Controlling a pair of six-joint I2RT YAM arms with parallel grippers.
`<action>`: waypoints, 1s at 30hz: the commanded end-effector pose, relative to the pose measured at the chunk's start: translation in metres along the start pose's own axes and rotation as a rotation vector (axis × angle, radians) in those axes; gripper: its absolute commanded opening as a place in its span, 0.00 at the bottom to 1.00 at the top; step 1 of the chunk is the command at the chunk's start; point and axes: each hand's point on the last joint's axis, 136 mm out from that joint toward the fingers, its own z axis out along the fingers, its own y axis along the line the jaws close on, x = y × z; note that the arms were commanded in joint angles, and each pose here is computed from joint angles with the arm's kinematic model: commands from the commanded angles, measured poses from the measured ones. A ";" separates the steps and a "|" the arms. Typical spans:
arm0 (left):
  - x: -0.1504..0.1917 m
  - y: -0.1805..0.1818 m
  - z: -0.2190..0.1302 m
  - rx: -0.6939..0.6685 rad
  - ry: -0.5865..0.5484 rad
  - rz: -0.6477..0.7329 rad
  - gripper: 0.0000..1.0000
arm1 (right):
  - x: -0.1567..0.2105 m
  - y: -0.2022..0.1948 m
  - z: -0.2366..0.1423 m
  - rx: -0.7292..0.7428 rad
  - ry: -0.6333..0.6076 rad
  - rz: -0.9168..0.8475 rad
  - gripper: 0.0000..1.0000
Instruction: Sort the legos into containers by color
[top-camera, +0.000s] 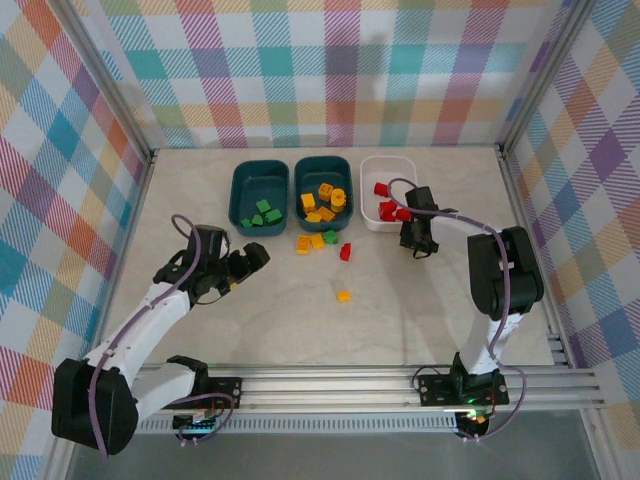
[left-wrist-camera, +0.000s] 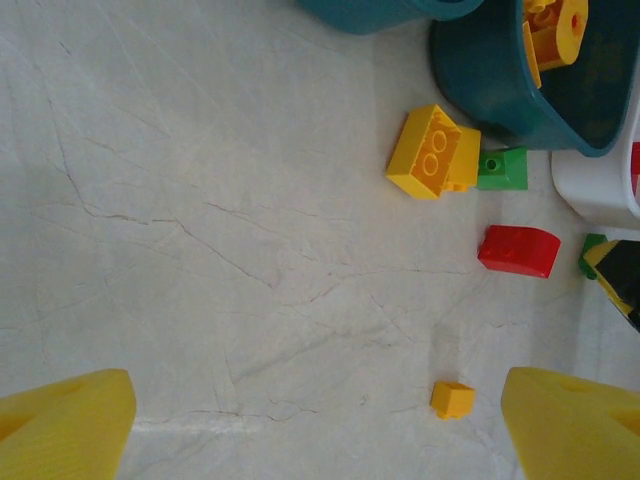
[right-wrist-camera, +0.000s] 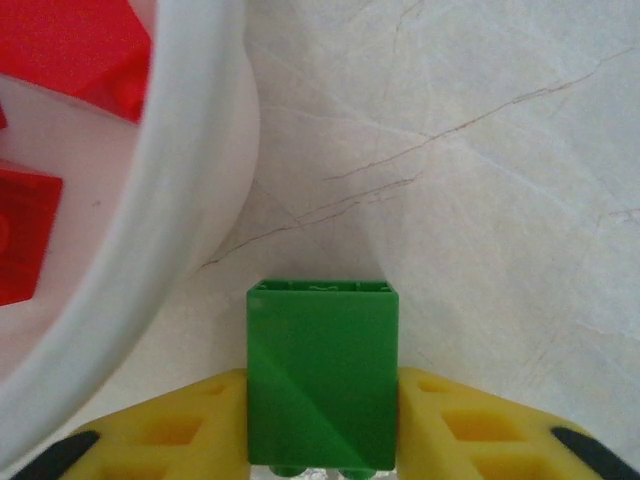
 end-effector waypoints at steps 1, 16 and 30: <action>0.000 0.001 -0.007 -0.016 -0.010 -0.002 0.94 | 0.001 -0.003 -0.005 -0.011 -0.011 0.018 0.32; -0.006 0.050 0.003 -0.192 -0.080 -0.115 0.99 | 0.002 0.079 -0.096 -0.255 -0.206 -0.097 0.29; 0.013 0.097 -0.003 -0.282 -0.144 -0.223 0.98 | 0.005 0.326 -0.131 -0.720 -0.229 -0.404 0.28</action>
